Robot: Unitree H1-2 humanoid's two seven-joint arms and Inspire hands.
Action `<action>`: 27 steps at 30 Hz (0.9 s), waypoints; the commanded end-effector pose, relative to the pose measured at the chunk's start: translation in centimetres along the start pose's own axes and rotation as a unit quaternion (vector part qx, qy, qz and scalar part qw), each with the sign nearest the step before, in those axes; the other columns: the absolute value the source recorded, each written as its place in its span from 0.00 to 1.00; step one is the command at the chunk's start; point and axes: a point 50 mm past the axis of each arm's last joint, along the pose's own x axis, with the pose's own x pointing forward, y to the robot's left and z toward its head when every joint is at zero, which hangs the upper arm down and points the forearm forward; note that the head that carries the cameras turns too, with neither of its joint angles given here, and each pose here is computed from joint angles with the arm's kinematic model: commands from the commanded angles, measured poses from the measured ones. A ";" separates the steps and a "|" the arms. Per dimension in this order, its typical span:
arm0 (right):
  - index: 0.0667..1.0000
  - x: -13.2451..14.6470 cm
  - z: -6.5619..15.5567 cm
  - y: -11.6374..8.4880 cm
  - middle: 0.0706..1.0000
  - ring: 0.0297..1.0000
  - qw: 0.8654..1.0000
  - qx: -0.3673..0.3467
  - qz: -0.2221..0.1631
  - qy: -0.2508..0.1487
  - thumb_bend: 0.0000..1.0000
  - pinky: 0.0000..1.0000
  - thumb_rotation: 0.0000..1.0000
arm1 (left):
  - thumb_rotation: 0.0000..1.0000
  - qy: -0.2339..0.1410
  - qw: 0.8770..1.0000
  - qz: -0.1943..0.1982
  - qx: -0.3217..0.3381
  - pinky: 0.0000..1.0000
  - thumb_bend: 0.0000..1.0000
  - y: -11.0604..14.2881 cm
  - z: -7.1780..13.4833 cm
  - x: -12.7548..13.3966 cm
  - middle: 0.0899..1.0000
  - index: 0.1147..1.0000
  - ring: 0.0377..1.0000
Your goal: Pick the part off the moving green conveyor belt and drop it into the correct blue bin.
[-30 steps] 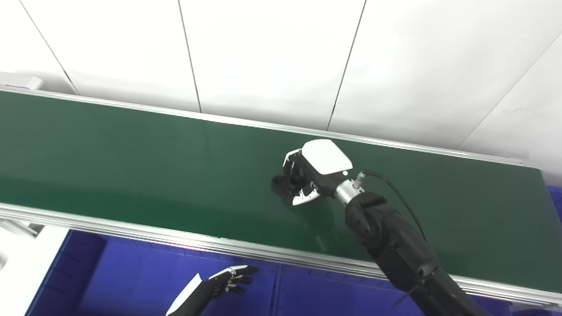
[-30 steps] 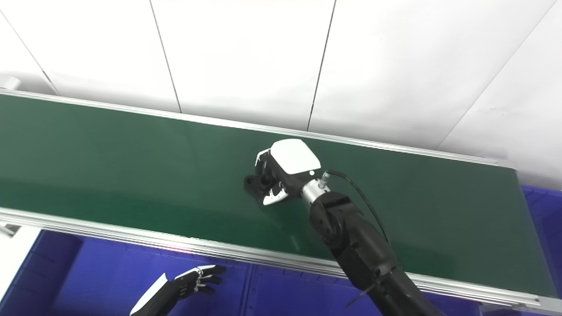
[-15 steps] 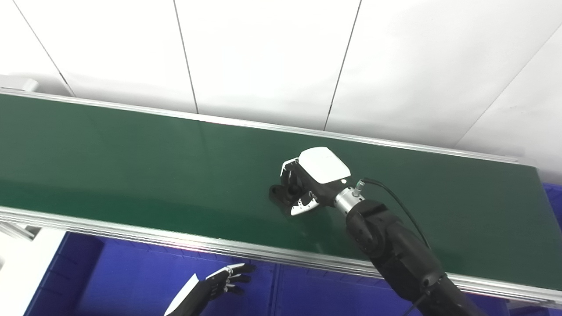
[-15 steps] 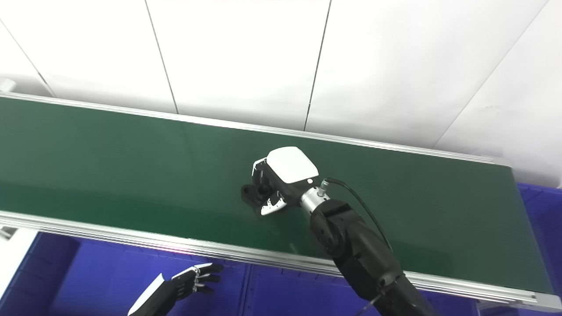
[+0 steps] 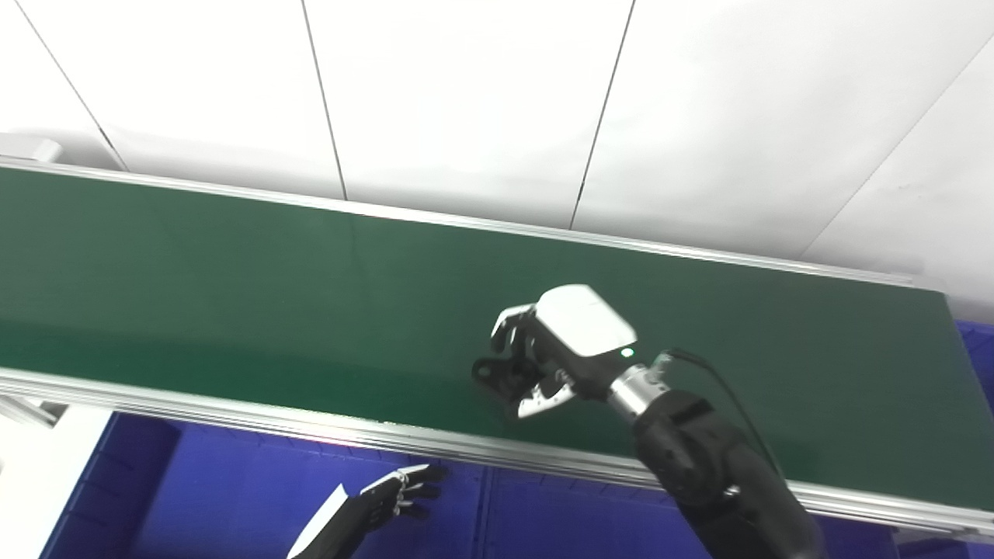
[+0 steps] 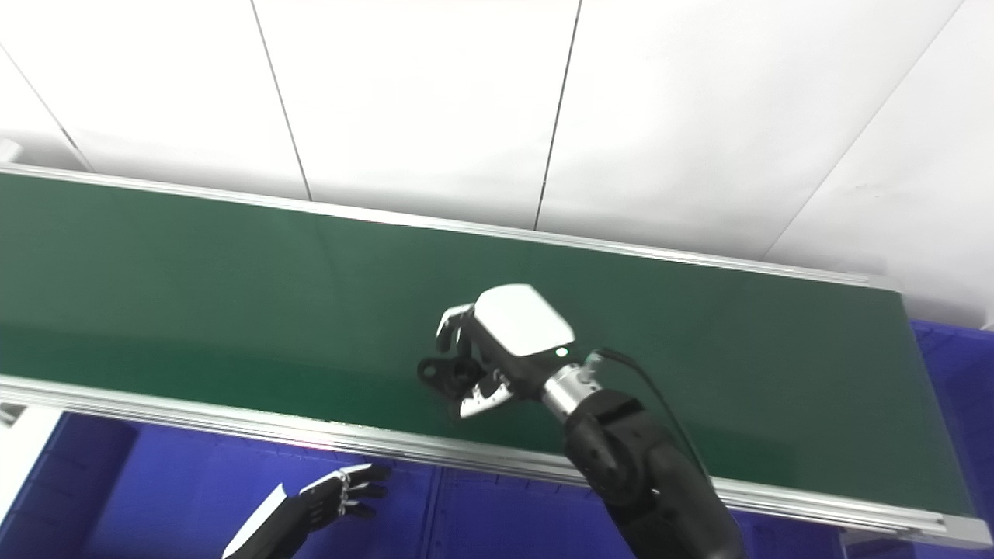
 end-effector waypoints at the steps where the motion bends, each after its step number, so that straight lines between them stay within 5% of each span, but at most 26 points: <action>1: 0.45 -0.9 0.9 -1.5 0.48 0.37 1.000 0.015 -0.027 -0.001 0.52 0.26 0.00 | 0.34 -0.028 1.000 -0.004 0.003 0.73 0.83 0.2 1.0 -0.2 0.85 0.80 0.81; 9: 0.46 -5.4 2.1 -2.0 0.46 0.38 0.998 0.046 -0.051 0.012 0.52 0.25 0.00 | 0.33 -0.035 0.999 -0.004 -0.003 0.73 0.83 0.4 1.5 -0.6 0.86 0.81 0.82; 17: 0.45 -10.7 3.4 0.6 0.47 0.38 0.994 0.091 -0.035 0.040 0.52 0.21 0.00 | 0.34 -0.045 0.999 -0.010 0.002 0.74 0.82 0.8 2.3 -1.2 0.88 0.83 0.83; 21: 0.45 -12.4 3.9 1.9 0.43 0.22 0.991 0.109 -0.024 0.068 0.53 0.18 0.00 | 0.35 -0.054 0.999 -0.010 0.004 0.75 0.81 1.1 2.8 -1.5 0.89 0.84 0.84; 27: 0.45 -15.2 4.4 4.5 0.43 0.24 0.983 0.141 0.001 0.117 0.53 0.20 0.00 | 0.37 -0.067 0.998 -0.006 -0.002 0.77 0.78 1.8 3.6 -1.9 0.90 0.85 0.85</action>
